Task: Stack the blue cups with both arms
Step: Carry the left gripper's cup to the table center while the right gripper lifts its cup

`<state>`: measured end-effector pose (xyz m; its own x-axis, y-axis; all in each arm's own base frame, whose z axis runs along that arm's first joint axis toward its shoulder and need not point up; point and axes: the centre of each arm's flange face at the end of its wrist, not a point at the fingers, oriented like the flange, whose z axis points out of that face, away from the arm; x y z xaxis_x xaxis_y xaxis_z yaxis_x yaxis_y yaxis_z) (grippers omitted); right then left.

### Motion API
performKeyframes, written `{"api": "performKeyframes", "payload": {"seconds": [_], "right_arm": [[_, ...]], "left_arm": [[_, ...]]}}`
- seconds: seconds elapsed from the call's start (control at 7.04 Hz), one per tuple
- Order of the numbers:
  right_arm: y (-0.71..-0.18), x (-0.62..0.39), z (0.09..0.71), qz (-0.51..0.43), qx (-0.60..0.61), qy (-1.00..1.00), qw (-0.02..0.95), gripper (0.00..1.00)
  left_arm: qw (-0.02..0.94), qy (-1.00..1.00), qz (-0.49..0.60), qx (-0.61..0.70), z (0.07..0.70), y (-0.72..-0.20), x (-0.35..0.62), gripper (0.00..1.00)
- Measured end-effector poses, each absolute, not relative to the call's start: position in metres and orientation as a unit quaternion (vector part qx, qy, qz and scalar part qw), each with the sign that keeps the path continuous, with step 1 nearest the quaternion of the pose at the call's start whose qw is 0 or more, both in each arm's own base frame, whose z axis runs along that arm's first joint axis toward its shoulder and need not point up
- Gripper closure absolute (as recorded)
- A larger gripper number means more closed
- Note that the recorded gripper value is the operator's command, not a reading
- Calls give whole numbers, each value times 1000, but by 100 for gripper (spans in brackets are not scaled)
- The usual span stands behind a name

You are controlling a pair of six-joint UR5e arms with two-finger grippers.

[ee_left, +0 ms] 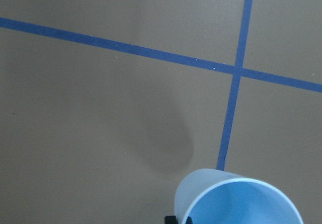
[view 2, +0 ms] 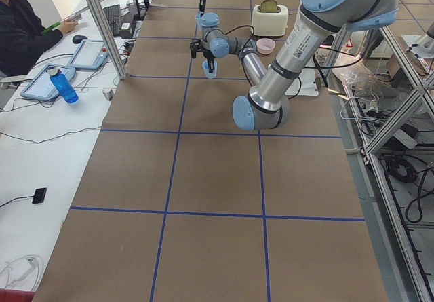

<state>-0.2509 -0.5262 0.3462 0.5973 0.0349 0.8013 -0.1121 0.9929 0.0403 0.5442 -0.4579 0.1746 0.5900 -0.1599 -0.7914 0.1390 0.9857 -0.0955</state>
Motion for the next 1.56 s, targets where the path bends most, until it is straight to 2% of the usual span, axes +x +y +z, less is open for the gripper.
{"api": "performKeyframes", "payload": {"seconds": [0.99,1.14,1.42,1.56], "right_arm": [[-536,-244,344,36,52,-446,893,100],[-536,-243,343,36,52,-447,892,100],[-536,-242,342,36,53,-448,892,100],[-537,-241,342,37,53,-448,892,100]], "left_arm": [[887,453,-84,-1,181,-437,574,100],[888,453,-84,-1,182,-437,574,96],[888,451,-84,-2,184,-437,574,72],[888,452,-84,-2,184,-437,574,54]]}}
